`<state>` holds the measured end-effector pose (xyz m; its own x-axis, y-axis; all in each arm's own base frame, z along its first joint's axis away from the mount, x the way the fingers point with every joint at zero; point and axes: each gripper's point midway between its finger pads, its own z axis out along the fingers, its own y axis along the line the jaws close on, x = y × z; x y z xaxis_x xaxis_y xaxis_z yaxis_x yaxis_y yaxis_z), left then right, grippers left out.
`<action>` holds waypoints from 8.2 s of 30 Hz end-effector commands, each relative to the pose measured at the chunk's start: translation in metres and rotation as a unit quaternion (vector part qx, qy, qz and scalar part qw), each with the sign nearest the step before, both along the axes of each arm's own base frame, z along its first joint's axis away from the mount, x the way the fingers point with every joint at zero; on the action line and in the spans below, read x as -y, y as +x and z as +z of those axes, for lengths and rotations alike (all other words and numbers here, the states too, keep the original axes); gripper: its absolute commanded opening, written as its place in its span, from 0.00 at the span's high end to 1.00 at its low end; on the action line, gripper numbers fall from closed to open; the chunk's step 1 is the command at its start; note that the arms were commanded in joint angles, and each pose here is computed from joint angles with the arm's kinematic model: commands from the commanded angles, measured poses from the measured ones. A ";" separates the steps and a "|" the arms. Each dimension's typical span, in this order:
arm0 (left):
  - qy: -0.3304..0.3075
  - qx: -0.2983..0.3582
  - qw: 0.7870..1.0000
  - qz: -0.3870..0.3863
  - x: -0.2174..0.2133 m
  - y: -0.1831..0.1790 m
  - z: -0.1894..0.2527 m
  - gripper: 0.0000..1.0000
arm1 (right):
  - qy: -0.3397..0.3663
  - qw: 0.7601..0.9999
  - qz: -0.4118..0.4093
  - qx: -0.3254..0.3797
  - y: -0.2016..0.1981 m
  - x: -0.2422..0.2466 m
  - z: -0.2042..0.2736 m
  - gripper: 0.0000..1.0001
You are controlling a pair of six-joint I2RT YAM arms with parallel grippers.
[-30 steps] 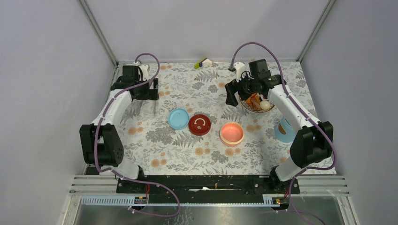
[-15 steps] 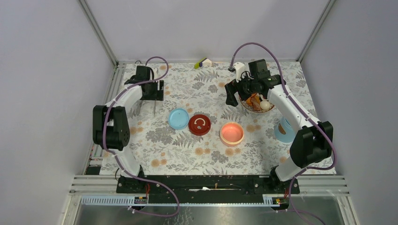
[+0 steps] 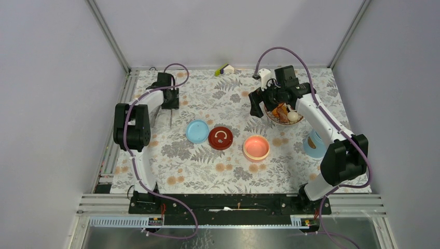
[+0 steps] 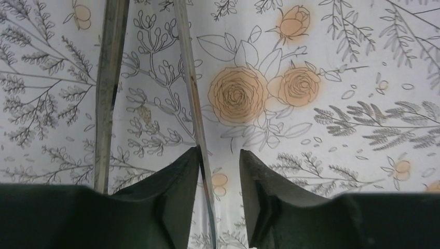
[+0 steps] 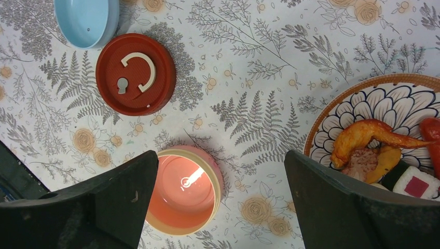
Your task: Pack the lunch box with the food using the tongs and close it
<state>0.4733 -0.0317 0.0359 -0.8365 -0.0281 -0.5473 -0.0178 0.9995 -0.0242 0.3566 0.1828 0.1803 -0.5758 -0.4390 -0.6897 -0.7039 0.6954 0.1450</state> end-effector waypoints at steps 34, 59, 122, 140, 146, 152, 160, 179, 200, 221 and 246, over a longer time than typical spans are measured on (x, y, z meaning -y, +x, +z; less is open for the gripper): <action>0.263 0.355 0.804 -0.398 0.045 -0.059 0.252 1.00 | 0.129 0.989 0.031 0.069 -0.022 -0.030 0.128 0.02; 0.452 0.718 0.242 -0.470 0.148 -0.211 0.343 1.00 | 0.441 0.861 0.158 -0.199 -0.110 -0.089 0.187 0.01; 0.432 0.721 0.191 -0.507 0.196 -0.210 0.335 1.00 | 0.468 0.798 0.181 -0.333 -0.146 -0.179 0.173 0.45; 0.423 0.709 0.195 -0.529 0.201 -0.209 0.332 1.00 | 0.462 0.801 0.191 -0.329 -0.150 -0.177 0.172 0.49; 0.422 0.691 0.197 -0.553 0.202 -0.207 0.327 1.00 | 0.445 0.816 0.184 -0.319 -0.149 -0.176 0.162 0.42; 0.423 0.692 0.196 -0.552 0.203 -0.207 0.327 1.00 | 0.439 0.824 0.186 -0.307 -0.152 -0.174 0.161 0.45; 0.423 0.697 0.194 -0.546 0.202 -0.210 0.327 0.95 | 0.441 0.823 0.189 -0.302 -0.151 -0.175 0.166 0.56; 0.419 0.701 0.213 -0.536 0.195 -0.216 0.339 0.43 | 0.478 0.817 0.166 -0.275 -0.119 -0.149 0.189 0.57; 0.121 0.305 0.826 -0.458 0.126 -0.150 0.289 0.01 | 0.187 0.979 -0.011 -0.078 -0.034 -0.021 0.110 0.56; -0.184 0.163 0.928 -0.279 0.147 -0.161 0.247 0.01 | -0.151 0.975 -0.121 -0.104 -0.044 0.142 0.035 0.55; -0.216 0.171 0.917 -0.290 0.153 -0.175 0.262 0.01 | -0.391 0.906 -0.063 -0.147 -0.089 0.230 0.046 0.59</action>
<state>0.3009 -0.1814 0.2745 -0.6189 0.1241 -0.7756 0.5628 0.7589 -0.3277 0.2665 -0.0307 0.2135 -0.7927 -0.6018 -0.0973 -0.5751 0.7911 -0.2082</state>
